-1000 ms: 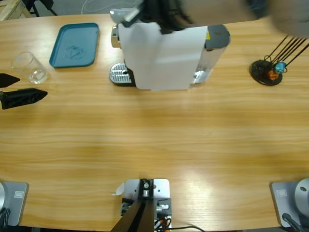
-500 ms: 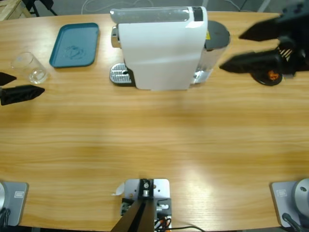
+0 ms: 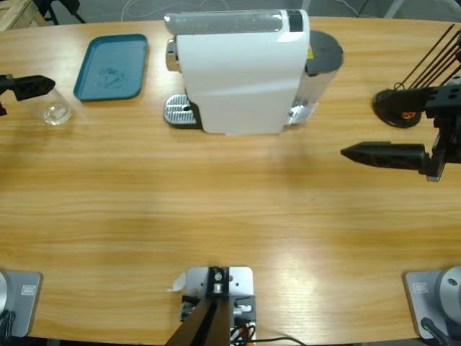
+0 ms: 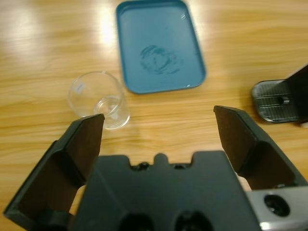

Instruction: Pour coffee

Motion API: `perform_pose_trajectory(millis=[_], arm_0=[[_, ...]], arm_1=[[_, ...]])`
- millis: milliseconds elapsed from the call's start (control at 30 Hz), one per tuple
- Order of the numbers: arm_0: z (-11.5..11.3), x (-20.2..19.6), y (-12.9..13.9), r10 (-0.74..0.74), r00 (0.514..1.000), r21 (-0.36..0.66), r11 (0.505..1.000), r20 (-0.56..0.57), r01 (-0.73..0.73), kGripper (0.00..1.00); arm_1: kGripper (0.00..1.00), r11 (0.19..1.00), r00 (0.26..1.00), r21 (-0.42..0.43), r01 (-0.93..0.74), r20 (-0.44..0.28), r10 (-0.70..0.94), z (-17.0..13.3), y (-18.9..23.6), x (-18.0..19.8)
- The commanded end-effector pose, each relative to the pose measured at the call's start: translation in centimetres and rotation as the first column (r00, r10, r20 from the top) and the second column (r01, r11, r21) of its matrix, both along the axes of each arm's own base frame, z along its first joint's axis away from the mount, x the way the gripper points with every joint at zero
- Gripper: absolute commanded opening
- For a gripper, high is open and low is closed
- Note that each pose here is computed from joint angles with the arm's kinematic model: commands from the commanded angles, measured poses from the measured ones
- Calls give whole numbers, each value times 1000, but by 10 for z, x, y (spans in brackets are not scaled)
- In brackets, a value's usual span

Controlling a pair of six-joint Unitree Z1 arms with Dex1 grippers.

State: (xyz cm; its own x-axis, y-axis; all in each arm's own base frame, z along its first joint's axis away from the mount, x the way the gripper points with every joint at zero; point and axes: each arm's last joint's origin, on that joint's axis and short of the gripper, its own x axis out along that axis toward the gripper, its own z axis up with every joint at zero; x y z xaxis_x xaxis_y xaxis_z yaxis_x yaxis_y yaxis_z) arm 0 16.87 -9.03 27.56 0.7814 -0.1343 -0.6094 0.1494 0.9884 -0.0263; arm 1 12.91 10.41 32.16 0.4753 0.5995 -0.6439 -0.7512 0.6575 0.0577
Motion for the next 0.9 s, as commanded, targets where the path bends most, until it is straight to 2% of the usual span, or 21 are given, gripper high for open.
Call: perform_pose_trajectory(millis=[33, 233, 600, 900], arm_0=[[-19, 7, 12, 63, 998, 138, 989, -21, -59, 1000], [-19, 12, 33, 168, 986, 116, 980, -17, -165, 1000], [-42, 39, 32, 171, 980, 100, 982, -105, -161, 1000], [-58, 63, 33, 199, 975, 90, 978, -104, -190, 1000]], arm_1=[[1000, 998, 999, 63, 25, 34, -27, -6, -19, -24], [1000, 990, 995, 130, 53, 74, -63, -7, -28, -37], [1000, 992, 998, 119, 34, 54, -41, -12, -21, -30], [1000, 993, 998, 110, 37, 44, -42, -14, -20, -28]])
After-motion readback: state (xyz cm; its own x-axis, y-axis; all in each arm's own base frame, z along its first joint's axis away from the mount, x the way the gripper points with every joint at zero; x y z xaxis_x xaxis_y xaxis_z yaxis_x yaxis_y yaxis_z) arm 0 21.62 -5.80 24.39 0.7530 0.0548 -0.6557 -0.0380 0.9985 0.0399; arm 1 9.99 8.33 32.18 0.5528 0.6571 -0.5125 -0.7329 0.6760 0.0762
